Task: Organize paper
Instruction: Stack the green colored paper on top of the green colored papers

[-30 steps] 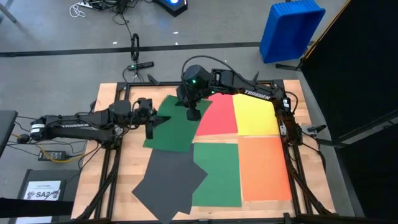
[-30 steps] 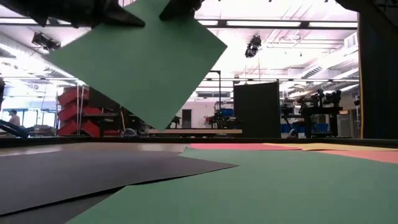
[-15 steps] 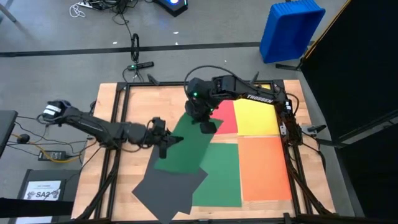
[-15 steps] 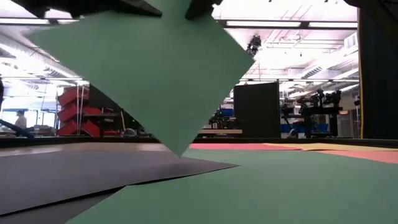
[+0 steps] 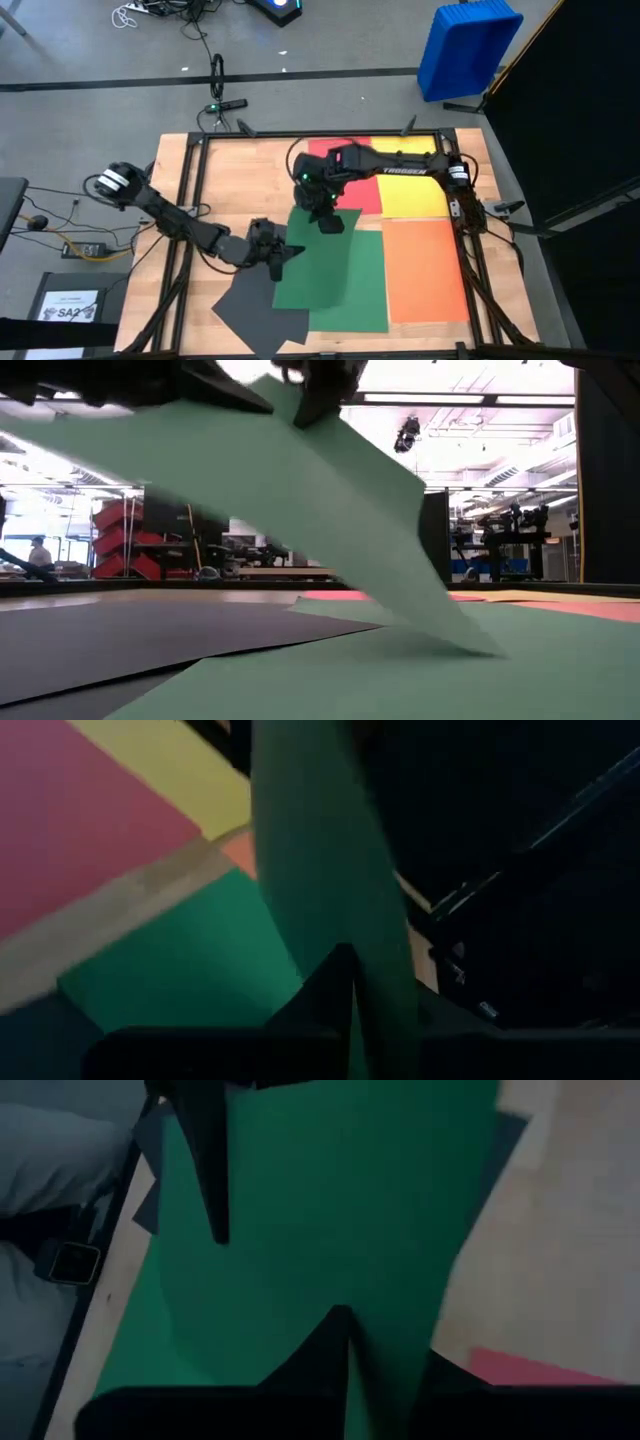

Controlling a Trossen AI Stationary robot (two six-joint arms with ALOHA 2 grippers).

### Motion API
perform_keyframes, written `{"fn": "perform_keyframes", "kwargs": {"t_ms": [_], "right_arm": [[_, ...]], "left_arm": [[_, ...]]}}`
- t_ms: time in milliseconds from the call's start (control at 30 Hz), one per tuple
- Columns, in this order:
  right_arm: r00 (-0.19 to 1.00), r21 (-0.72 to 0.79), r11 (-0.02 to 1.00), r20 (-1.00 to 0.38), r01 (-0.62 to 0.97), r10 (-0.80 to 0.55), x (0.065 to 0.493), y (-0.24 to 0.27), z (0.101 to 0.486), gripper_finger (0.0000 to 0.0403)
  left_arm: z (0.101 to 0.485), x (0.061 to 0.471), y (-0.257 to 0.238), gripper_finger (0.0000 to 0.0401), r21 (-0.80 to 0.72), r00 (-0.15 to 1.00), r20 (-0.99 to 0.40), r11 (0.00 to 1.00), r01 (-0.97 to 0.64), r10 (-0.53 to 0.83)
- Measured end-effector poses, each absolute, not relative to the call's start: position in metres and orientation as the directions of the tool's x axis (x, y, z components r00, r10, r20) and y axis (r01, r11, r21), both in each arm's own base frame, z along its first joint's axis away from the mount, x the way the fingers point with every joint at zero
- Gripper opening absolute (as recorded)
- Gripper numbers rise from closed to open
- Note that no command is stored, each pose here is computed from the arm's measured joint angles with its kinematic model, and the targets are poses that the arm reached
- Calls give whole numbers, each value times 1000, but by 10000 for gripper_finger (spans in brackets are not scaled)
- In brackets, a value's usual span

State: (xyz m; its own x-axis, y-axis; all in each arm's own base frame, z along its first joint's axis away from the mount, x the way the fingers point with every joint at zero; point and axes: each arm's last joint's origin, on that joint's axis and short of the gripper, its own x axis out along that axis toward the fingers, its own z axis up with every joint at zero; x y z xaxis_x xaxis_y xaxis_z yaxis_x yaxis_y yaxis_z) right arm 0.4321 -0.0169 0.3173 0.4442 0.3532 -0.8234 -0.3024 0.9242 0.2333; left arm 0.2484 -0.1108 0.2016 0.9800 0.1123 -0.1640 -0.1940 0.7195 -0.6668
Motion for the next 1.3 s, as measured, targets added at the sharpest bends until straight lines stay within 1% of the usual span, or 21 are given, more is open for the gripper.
{"fn": "perform_keyframes", "kwargs": {"t_ms": [133,200,333,533,733,900,967,1033,1133,1300], "right_arm": [[412,271,916,-829,-297,379,437,-5,286,0],[410,312,901,-811,-301,417,439,-1,271,0],[416,341,899,-801,-273,430,433,-1,250,0],[519,359,901,-736,-244,434,409,-6,244,0],[664,372,914,-644,-161,380,382,-17,236,0],[673,395,907,-631,-149,385,374,-15,229,1],[677,384,909,-626,-163,387,372,-15,234,10],[677,369,913,-629,-173,382,368,-16,239,28],[684,343,924,-634,-171,362,358,-22,251,64],[669,331,937,-674,-106,314,338,-36,265,128]], "left_arm": [[186,251,-119,0,-681,972,-198,697,-227,123],[179,253,-122,0,-689,970,-209,685,-235,123],[172,257,-127,0,-711,975,-187,668,-220,122],[166,263,-130,0,-720,976,-179,659,-216,125],[166,269,-134,0,-722,976,-178,657,-217,126],[165,270,-134,0,-735,973,-191,638,-229,130],[161,270,-134,0,-743,968,-209,621,-247,136],[157,271,-135,0,-744,965,-222,616,-260,138],[148,272,-136,0,-758,961,-236,592,-273,141],[140,275,-137,0,-775,961,-238,569,-275,141]]}}
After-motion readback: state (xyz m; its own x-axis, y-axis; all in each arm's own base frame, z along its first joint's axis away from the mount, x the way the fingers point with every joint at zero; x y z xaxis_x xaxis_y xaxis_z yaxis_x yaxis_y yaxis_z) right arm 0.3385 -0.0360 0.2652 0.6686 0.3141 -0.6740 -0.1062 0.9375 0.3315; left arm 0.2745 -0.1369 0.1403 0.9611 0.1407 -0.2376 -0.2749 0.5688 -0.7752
